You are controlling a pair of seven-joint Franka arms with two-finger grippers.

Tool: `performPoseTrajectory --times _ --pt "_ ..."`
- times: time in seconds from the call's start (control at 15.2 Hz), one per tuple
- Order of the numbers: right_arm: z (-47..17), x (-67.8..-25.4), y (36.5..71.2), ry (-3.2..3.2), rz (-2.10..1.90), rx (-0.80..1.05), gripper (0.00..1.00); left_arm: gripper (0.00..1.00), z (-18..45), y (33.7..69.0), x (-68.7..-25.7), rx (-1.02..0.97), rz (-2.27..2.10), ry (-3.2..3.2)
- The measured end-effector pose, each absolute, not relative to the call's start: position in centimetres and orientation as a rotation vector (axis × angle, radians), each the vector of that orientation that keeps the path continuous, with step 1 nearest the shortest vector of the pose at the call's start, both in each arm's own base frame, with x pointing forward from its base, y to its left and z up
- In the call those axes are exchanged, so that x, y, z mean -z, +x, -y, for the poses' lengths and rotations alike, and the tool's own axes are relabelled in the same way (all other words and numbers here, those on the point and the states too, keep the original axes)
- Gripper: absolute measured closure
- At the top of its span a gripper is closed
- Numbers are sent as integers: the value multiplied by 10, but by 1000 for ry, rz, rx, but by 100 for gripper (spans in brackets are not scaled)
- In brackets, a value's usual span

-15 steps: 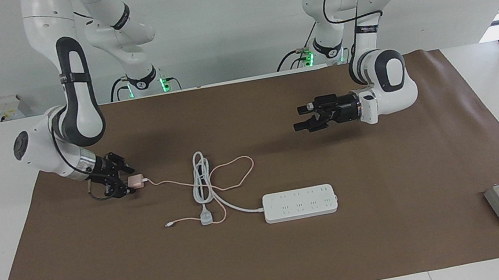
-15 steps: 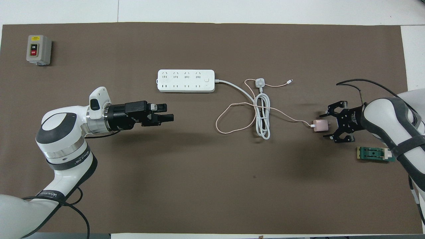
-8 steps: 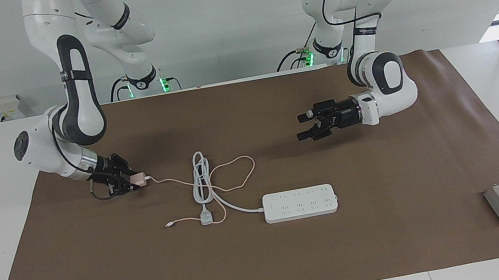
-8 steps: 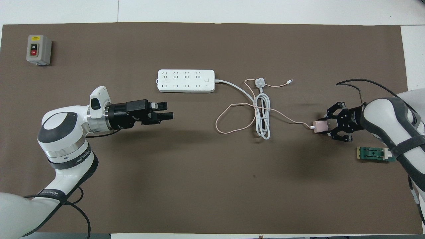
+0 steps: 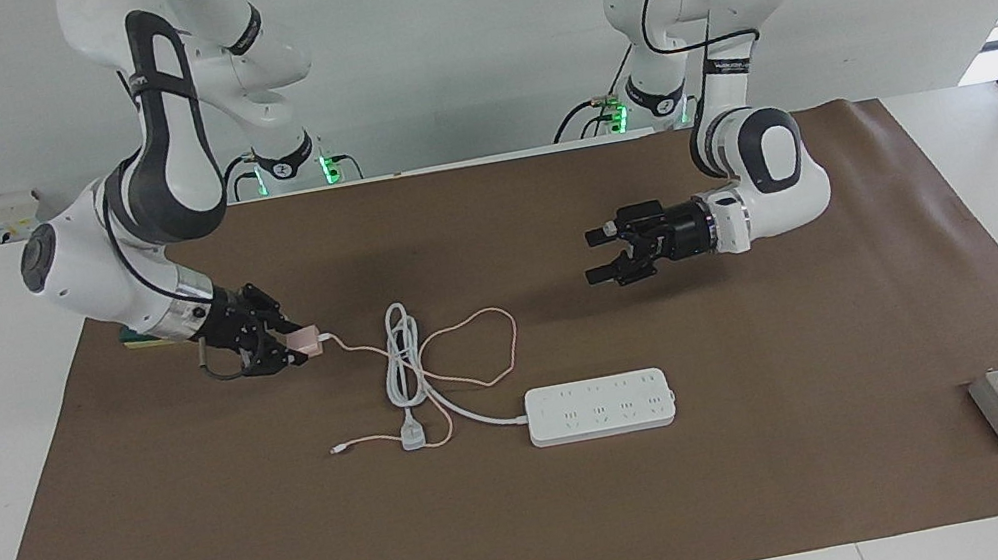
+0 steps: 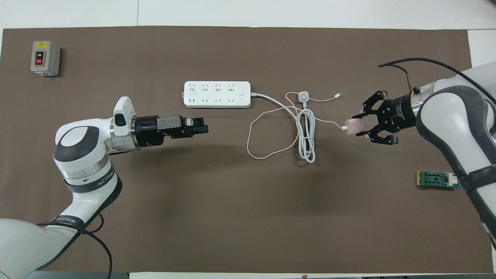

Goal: Plug charger into power strip
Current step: 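Grasp the pink charger with the right gripper and lift it, then carry the charger toward the left gripper while the left gripper reaches it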

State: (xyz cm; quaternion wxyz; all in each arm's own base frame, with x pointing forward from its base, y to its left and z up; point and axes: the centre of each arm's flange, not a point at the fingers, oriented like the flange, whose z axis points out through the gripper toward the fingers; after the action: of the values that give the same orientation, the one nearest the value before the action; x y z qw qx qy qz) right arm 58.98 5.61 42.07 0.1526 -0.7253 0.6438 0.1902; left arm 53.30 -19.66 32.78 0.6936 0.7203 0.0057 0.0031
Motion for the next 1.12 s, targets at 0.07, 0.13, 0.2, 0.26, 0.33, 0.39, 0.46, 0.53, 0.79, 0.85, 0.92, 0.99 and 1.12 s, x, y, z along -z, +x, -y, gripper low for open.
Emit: performPoseTrajectory --times 0.07,0.13,0.2,0.26,0.33,0.39,0.46,0.53,0.79,0.85,0.92,0.99,1.12 --pt "-78 -430 591 -2080 -1851 -544 53 0 198 533 -326 -3 -11 1608" --pt "-99 -437 592 -2082 -1850 -541 53 0 198 533 -325 0 -11 1607" --pt "-122 -444 592 -2080 -1849 -528 53 0 199 534 -325 4 -6 1602" --pt "-146 -449 592 -2073 -1848 -505 53 0 199 535 -325 5 -2 1600" --pt "-168 -453 591 -2066 -1846 -486 53 0 199 536 -325 5 -1 1599" --pt "-189 -456 589 -2057 -1845 -468 53 0 199 537 -325 5 1 1596" --pt "-209 -458 588 -2047 -1845 -454 53 0 199 536 -325 9 4 1593" --pt "-227 -460 586 -2041 -1845 -448 53 0 200 536 -324 13 6 1591" --pt "-287 -456 579 -2034 -1832 -434 53 0 200 536 -320 21 7 1587" --pt "-297 -452 578 -2041 -1832 -440 53 0 200 536 -319 22 7 1587" --pt "-304 -448 581 -2036 -1844 -446 53 0 200 535 -318 23 7 1586" --pt "-310 -444 585 -2024 -1862 -451 53 0 201 535 -318 25 9 1585" --pt "-322 -437 593 -2014 -1877 -455 53 0 203 535 -318 28 11 1585"
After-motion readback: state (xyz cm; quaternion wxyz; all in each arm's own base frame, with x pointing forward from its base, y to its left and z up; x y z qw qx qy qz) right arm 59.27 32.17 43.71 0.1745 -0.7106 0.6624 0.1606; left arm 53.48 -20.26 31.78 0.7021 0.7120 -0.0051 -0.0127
